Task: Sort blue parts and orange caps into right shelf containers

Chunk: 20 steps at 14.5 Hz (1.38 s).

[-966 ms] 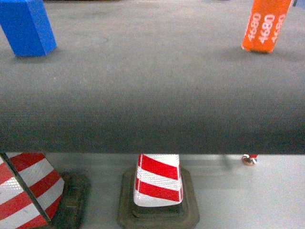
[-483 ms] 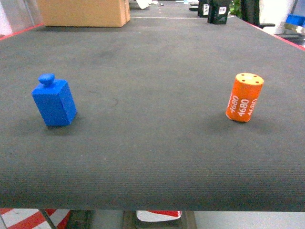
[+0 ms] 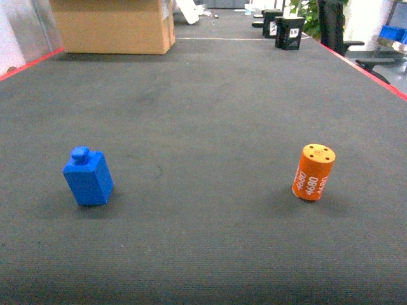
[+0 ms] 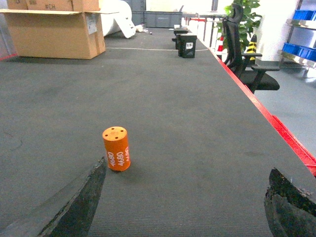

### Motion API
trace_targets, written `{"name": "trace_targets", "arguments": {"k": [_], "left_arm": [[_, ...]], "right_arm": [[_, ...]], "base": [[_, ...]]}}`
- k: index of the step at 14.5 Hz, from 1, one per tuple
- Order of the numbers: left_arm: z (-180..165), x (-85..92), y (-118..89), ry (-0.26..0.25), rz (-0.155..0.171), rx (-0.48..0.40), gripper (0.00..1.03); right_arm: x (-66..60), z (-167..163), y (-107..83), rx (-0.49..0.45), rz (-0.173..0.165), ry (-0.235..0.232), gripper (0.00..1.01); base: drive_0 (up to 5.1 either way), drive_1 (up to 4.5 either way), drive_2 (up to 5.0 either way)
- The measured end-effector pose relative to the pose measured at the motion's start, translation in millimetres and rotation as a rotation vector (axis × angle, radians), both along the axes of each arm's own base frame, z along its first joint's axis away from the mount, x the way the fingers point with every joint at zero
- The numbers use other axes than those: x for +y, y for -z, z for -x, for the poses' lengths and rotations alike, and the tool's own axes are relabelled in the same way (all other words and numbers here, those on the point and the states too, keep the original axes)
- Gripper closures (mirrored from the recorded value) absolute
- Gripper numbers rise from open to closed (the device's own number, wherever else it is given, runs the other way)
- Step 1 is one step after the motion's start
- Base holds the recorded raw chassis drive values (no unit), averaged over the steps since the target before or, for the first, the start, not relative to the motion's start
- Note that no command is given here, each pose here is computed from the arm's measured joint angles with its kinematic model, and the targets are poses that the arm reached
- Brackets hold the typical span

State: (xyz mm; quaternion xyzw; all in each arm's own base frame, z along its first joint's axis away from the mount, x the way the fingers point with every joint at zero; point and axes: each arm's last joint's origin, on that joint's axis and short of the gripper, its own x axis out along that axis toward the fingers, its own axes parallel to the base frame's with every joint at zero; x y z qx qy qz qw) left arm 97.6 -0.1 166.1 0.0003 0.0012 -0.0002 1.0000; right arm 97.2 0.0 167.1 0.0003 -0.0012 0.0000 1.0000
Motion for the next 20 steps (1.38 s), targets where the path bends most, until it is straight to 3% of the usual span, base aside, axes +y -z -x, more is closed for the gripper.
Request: {"name": "trace_targets", "arguments": {"k": [20], "left_arm": [[0.0,0.0,0.0,0.000,0.000,0.000,0.05]], "right_arm": [[0.0,0.0,0.0,0.000,0.000,0.000,0.03]], "base": [[0.0,0.00,0.0]]}}
